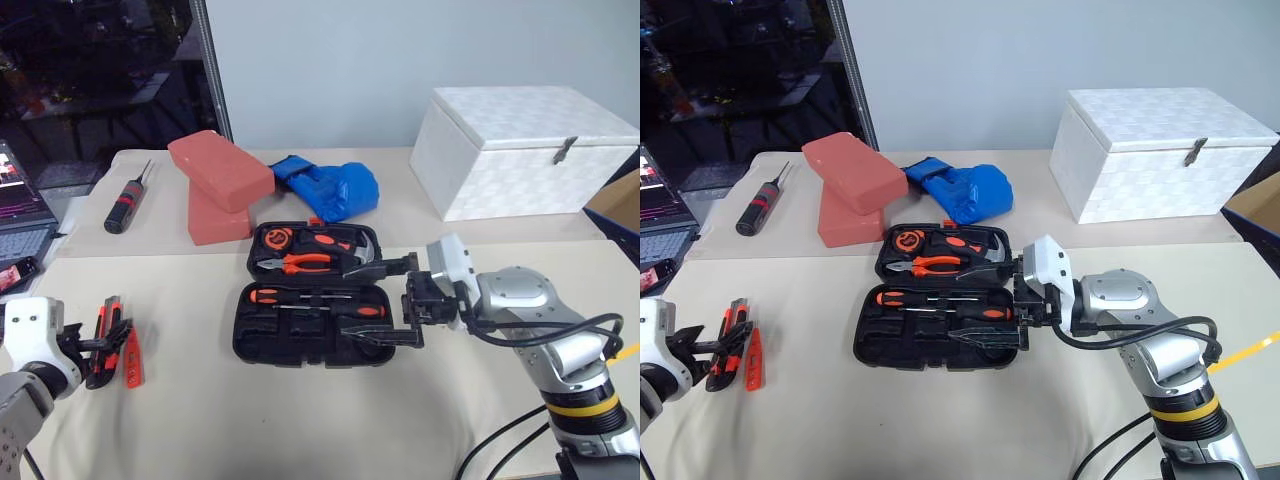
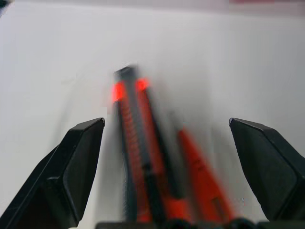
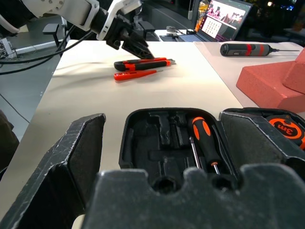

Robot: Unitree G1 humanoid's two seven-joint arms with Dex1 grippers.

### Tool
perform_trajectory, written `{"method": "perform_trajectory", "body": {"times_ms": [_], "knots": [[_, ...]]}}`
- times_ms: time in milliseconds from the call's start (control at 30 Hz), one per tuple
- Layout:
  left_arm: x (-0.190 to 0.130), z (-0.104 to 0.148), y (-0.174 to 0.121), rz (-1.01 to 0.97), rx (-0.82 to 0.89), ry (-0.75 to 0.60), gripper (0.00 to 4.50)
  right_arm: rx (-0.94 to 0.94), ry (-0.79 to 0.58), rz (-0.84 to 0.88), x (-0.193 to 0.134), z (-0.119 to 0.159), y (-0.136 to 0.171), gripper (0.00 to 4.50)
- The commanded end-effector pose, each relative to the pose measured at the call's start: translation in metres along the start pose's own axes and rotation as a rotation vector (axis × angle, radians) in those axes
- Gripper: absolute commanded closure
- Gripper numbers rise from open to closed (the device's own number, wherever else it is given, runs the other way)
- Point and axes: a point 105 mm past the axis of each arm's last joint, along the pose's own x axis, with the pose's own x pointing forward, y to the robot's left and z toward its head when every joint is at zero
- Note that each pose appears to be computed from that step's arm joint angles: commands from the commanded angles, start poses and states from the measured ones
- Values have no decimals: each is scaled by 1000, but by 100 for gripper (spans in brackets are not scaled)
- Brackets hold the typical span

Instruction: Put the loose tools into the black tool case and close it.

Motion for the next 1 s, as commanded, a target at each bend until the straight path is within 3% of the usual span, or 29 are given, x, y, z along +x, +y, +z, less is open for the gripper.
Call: {"method": "perform_trajectory", "body": {"times_ms": [33,267,400,600,800,900,1000], "knots": [[-13,2,-5,59,40,-1,0,-54,-7,9,-1,9,3,7],[-31,-28,-13,245,24,75,0,-49,3,20,-2,7,4,7],[-25,-44,-21,273,-41,121,0,-49,11,28,-4,7,4,7],[-6,-50,-32,262,-78,138,0,-53,9,45,-6,9,6,7],[6,-48,-23,335,-107,128,0,-63,10,63,-8,11,8,7],[8,-49,-19,355,-113,135,74,-67,10,66,-8,11,9,0],[10,-48,-20,340,-123,123,183,-74,7,71,-9,12,10,0]]}}
